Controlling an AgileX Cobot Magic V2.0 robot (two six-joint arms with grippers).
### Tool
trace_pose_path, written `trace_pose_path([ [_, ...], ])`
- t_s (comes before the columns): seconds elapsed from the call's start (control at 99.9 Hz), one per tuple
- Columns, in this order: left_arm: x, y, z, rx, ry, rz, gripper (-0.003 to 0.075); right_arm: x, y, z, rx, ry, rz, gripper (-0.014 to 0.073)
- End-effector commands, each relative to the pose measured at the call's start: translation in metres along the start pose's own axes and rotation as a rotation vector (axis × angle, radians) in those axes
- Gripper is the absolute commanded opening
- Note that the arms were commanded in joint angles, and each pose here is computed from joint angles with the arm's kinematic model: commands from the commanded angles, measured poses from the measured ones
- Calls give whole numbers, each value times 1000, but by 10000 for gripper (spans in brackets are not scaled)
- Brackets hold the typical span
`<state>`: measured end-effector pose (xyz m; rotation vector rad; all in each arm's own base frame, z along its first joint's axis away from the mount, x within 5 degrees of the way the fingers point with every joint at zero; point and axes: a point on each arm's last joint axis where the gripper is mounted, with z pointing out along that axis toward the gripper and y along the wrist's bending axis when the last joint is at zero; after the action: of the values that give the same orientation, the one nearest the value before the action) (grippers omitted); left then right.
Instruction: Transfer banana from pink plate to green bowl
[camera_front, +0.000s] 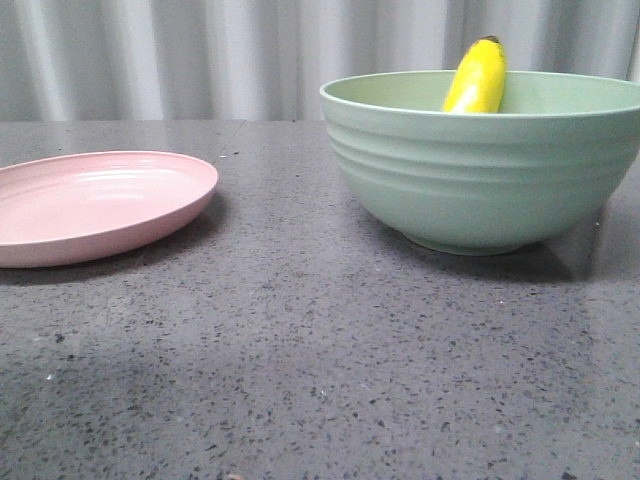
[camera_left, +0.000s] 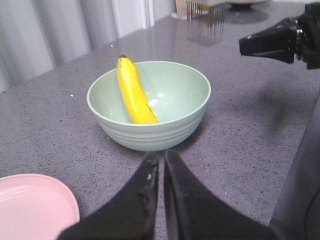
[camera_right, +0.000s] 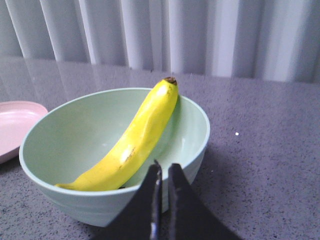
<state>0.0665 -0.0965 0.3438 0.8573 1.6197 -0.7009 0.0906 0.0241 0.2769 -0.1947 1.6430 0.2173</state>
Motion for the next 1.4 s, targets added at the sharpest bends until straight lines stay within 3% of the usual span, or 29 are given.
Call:
trace_pose_path([
  [0.0, 2, 1, -14, -14, -155, -12, -20, -6, -2, -9, 17, -180, -19, -64],
  [0.27, 34, 0, -35, -20, -242, -11, -20, 16, -2, -18, 19, -208, -19, -64],
  [0.841, 41, 1, -34, -23, -231, -1, -20, 17, -2, -18, 18, -191, -19, -64],
  [0.981, 38, 5, -34, -85, -327, 51, -20, 17, -2, -18, 18, -191, -19, -64],
  [1.081, 39, 11, -35, -165, -472, 56, -20, 17, -2, -18, 18, -191, -19, -64],
  [1.221, 60, 20, -44, -344, -605, 79, -20, 17, -2, -18, 18, -191, -19, -64],
  [1.391, 95, 31, -51, -579, -612, 68, -20, 17, -2, -18, 18, -191, -19, -64],
])
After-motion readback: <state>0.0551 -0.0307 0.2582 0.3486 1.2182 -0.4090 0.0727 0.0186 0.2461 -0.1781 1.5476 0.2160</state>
